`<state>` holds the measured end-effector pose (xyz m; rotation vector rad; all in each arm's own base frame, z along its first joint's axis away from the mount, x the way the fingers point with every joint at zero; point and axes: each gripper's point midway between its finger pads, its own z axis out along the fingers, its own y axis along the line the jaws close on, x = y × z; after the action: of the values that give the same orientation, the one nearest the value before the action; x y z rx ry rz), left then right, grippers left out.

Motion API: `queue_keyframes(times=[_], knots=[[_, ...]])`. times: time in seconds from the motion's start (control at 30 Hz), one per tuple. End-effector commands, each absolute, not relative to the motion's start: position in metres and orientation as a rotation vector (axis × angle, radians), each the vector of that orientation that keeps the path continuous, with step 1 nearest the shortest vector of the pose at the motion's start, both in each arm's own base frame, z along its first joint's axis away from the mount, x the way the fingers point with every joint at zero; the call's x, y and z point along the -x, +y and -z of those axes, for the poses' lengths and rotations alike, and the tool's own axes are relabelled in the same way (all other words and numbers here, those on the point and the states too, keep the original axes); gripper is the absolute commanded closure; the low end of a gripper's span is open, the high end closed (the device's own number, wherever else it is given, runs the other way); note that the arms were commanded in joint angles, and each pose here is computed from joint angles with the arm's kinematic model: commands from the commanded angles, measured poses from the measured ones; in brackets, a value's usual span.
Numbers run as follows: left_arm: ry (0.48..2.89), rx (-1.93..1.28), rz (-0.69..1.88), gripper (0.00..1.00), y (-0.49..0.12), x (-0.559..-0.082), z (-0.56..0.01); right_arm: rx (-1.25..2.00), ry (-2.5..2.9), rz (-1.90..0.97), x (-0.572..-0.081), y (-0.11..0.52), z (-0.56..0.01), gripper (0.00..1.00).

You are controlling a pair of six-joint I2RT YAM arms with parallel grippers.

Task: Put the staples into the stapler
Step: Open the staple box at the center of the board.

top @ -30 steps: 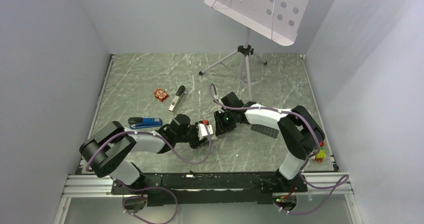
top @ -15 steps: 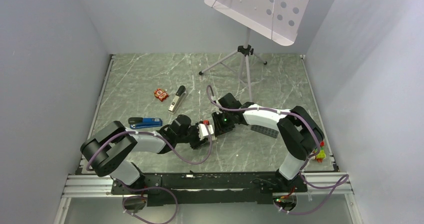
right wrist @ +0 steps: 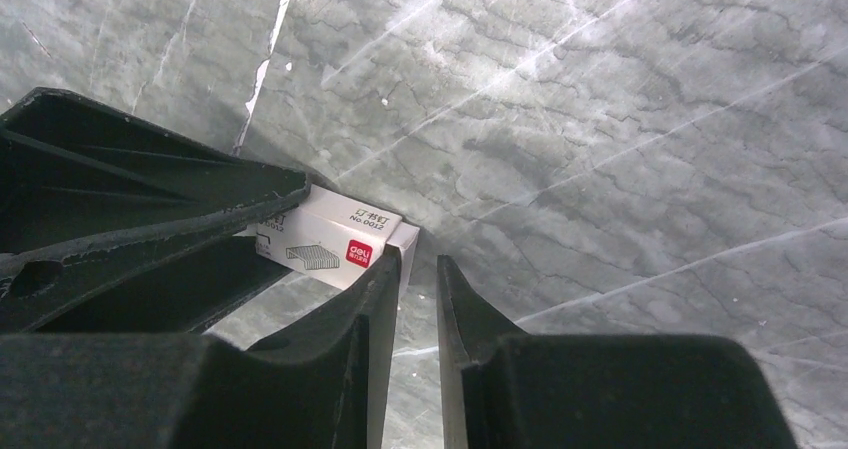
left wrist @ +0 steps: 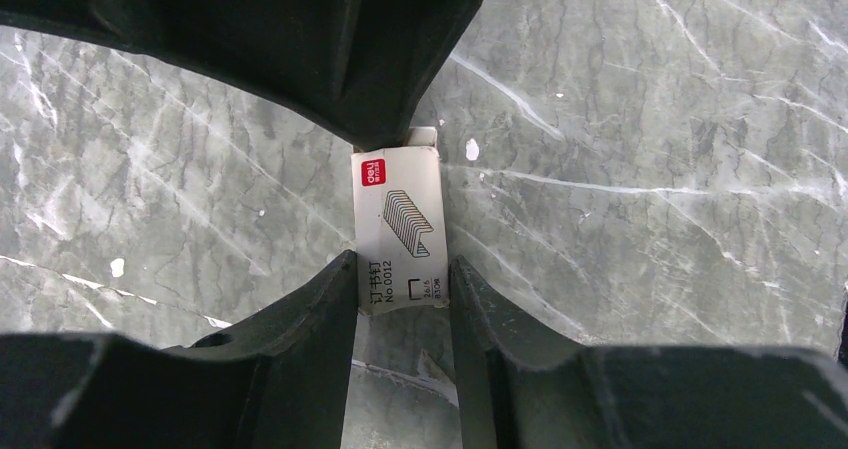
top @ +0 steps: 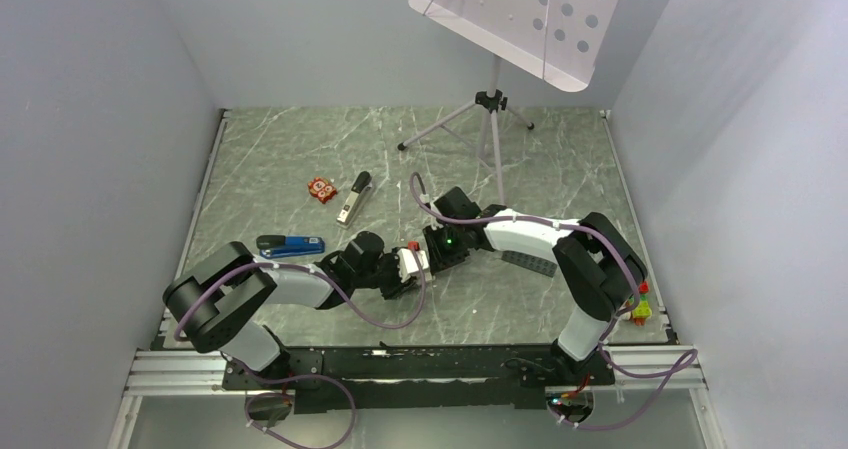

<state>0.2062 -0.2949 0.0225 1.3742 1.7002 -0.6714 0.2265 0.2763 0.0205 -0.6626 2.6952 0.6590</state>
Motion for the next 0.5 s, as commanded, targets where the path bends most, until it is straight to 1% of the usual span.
queue_keyframes(times=[0.0,0.2,0.33,0.4,0.47], knots=[[1.709,-1.352,0.677,0.63,-0.3003,-0.2094,-0.0257,0.684,2.656,-0.638,-0.2345,0.2816,-0.0283,0.77],[1.726,-1.337,0.67,0.65,-0.2974,-0.2084,-0.0237,0.68,2.65,-0.612,-0.2377,0.2794,-0.0282,0.8],[1.738,-1.329,0.667,0.66,-0.2955,-0.2075,-0.0214,0.68,2.642,-0.602,-0.2397,0.2786,-0.0293,0.86],[1.743,-1.321,0.663,0.67,-0.2944,-0.2079,-0.0212,0.679,2.645,-0.594,-0.2394,0.2778,-0.0284,0.87],[1.744,-1.319,0.663,0.68,-0.2944,-0.207,-0.0211,0.679,2.644,-0.59,-0.2399,0.2773,-0.0286,0.91]])
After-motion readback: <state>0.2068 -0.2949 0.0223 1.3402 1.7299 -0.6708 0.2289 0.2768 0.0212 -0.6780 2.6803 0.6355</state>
